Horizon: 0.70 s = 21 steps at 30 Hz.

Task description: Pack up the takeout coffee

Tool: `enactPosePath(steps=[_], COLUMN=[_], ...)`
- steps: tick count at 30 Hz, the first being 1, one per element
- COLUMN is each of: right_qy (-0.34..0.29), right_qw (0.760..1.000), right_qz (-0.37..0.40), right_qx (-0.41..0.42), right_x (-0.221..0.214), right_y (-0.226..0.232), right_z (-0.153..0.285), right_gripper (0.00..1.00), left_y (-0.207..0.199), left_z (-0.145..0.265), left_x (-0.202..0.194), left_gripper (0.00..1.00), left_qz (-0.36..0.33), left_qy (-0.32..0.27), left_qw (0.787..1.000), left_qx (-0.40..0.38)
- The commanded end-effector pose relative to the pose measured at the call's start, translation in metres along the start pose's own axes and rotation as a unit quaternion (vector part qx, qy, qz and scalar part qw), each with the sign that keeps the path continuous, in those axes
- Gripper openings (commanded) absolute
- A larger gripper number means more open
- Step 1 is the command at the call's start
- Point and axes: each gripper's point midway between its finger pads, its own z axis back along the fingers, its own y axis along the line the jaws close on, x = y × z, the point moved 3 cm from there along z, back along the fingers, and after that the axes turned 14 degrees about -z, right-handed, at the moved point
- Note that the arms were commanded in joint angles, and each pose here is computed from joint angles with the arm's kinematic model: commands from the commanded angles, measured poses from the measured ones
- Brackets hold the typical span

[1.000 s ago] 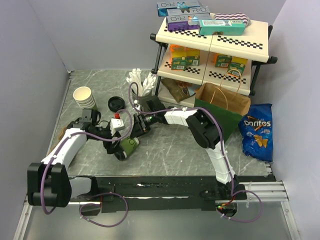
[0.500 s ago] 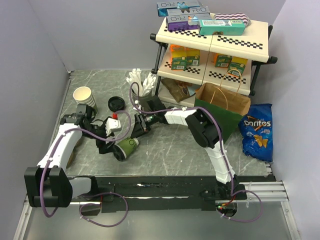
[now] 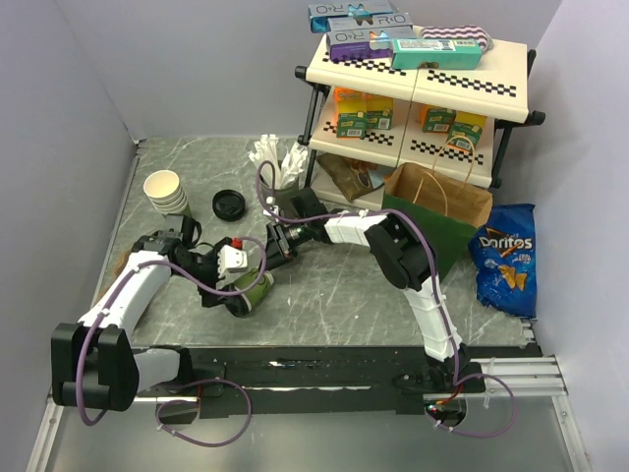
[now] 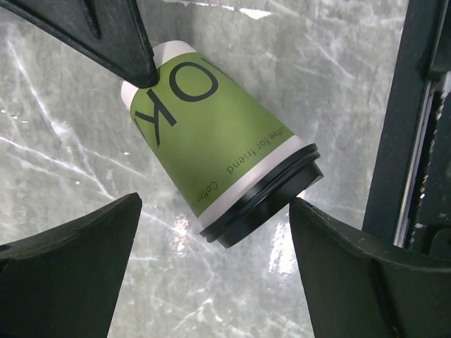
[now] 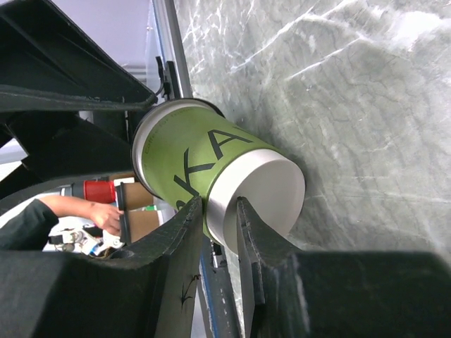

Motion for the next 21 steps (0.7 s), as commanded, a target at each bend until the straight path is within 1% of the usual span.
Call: enactPosePath(steps=[1,7,11,14,15,18,21], right_qy=[-0.015,-0.023,-0.029,-0.035,-0.039,-0.046,-0.055], right_qw=[0.998,0.997,0.996,0.994,0.993,0.992,0.991], right_qz=[-0.030,-0.036,-0.040,-0.044,-0.042,-0.041,-0.035], right_qx=[-0.052,-0.067,-0.081,-0.097,-0.104,-0.114,-0.117], right_x=[-0.003,0.000,0.000,0.000,0.001,0.002,0.003], right_y=[-0.036,-0.042,-0.047,-0.051,-0.052,-0.053,-0.050], right_z=[-0.001,0.003,0.005,0.007,0.007,0.009,0.012], right_gripper=[0.31,0.31,0.35,0.39,0.43,0.50,0.52], left_y=[0.020,0.028,0.042,0.055,0.058,0.065,0.068], left_z=[-0.008,-0.012,-0.012,-0.014,-0.014,-0.015,-0.014], left_x=[0.014,0.020,0.027,0.031,0.031,0.034,0.037], left_gripper=[0.91,0.90,0.89,0.88,0.88,0.87,0.85], left_qz=[-0.007,0.015,0.039,0.057,0.058,0.068,0.072], left_qy=[-0.040,-0.057,-0.074,-0.082,-0.084,-0.089,-0.097], left_qw=[0.999,0.998,0.995,0.994,0.993,0.992,0.991], left_qx=[0.027,0.034,0.048,0.054,0.055,0.053,0.052])
